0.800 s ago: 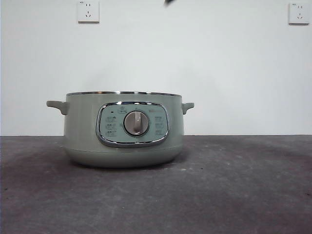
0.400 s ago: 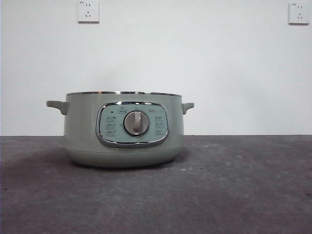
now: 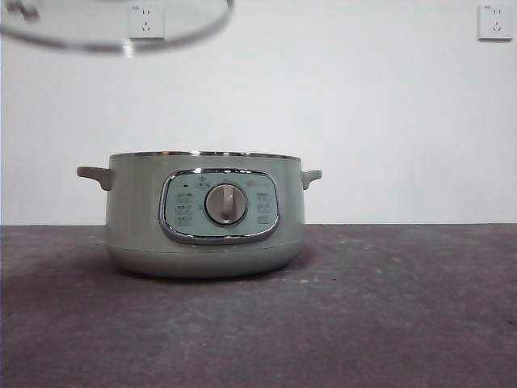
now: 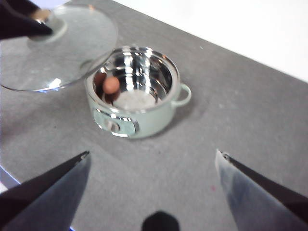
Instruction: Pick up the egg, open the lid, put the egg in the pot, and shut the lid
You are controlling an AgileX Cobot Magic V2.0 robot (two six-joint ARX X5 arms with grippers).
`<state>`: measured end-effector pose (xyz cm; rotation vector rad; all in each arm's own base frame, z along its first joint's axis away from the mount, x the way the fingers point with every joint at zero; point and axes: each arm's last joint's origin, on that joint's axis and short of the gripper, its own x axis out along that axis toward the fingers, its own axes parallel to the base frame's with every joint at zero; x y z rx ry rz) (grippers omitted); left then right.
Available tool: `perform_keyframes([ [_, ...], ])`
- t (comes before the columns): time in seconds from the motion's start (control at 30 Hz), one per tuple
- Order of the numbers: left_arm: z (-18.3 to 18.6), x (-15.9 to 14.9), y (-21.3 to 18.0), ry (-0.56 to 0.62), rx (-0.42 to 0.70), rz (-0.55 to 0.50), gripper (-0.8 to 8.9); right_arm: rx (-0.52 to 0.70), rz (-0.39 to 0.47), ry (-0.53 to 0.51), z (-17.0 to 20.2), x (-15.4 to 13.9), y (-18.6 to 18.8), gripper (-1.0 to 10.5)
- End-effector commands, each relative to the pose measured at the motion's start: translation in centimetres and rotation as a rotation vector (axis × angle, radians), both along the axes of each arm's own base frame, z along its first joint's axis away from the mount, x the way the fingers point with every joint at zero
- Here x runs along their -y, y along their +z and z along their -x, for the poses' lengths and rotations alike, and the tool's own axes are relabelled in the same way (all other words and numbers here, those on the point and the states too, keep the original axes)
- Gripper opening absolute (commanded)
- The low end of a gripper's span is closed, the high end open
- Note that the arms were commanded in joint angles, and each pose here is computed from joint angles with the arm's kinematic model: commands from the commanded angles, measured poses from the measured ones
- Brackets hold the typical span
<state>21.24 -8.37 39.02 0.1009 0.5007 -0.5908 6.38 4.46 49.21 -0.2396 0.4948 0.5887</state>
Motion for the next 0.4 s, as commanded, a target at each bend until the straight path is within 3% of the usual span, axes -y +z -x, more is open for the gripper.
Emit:
perform_keyframes([
  [0.03,-1.1,1.0,-0.5,-0.013,0.072,0.056,-0.08,-0.045,-0.025,-0.045,1.6,1.2,-1.6,4.4],
  [0.4,-7.5,4.5,-5.4,-0.038,0.038,0.043,-0.08,-0.054,-0.151,-0.197,6.8,5.3,-7.2,4.4],
])
